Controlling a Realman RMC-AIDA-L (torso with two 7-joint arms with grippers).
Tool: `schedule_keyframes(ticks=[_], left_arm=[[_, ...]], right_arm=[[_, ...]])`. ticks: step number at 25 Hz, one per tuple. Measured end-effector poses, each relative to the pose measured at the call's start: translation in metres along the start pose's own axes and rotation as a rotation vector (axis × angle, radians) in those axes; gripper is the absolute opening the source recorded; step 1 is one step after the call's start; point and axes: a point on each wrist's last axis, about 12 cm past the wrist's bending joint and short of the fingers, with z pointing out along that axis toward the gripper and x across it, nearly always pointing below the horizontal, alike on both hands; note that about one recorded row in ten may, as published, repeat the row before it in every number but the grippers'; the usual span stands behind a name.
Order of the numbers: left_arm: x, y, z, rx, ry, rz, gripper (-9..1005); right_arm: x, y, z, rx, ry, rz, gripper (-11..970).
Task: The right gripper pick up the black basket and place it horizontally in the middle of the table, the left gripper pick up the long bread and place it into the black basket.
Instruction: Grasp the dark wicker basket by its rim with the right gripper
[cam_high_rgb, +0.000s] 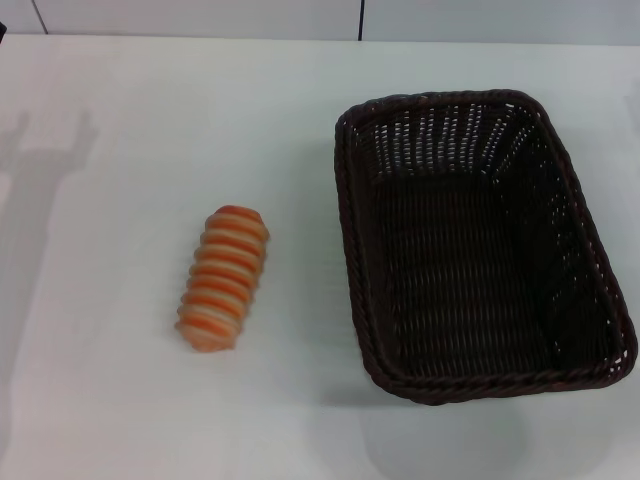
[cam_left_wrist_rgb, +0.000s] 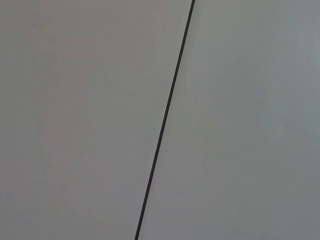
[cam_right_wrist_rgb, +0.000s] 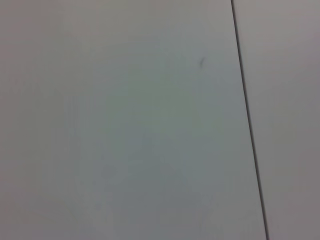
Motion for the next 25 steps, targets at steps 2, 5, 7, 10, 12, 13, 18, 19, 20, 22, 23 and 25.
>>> schedule_keyframes(ticks=[2,5,7,10,12,13,18,19,20,22,23,25], left_arm=[[0.000,0.000,0.000,0.000,0.000,-0.001,861],[0.000,0.000,0.000,0.000,0.000,-0.001,861],[0.000,0.000,0.000,0.001,0.000,-0.002,861],[0.000,0.000,0.000,0.001,-0.001,-0.003,861],[0.000,-0.001,0.001,0.002,0.000,-0.003,861],[0.000,-0.001,0.001,0.004,0.001,-0.003,861],[0.001,-0.005,0.002,0.022,0.007,-0.002,861],[0.001,-0.005,0.002,0.024,0.007,-0.002,861],[0.001,-0.005,0.002,0.025,0.008,-0.002,861],[0.002,-0.005,0.002,0.025,0.010,-0.002,861],[0.002,-0.005,0.001,0.025,0.011,-0.001,861],[0.002,-0.005,0.001,0.024,0.012,-0.002,861]], right_arm=[[0.001,0.002,0.002,-0.005,0.011,-0.003,797],[0.002,0.002,0.004,-0.006,0.028,-0.004,798],[0.003,0.004,0.008,-0.013,0.052,-0.005,798],[0.005,0.006,0.012,-0.019,0.088,-0.026,798],[0.006,0.010,0.018,-0.027,0.130,-0.065,797],[0.007,0.012,0.022,-0.033,0.157,-0.089,797],[-0.007,0.015,0.031,-0.044,0.241,-0.166,797],[-0.013,0.014,0.032,-0.044,0.245,-0.165,796],[-0.020,0.014,0.032,-0.046,0.245,-0.158,796],[-0.036,0.013,0.033,-0.050,0.217,-0.167,796],[-0.036,0.013,0.033,-0.050,0.217,-0.167,796],[-0.039,0.011,0.032,-0.046,0.188,-0.185,796]])
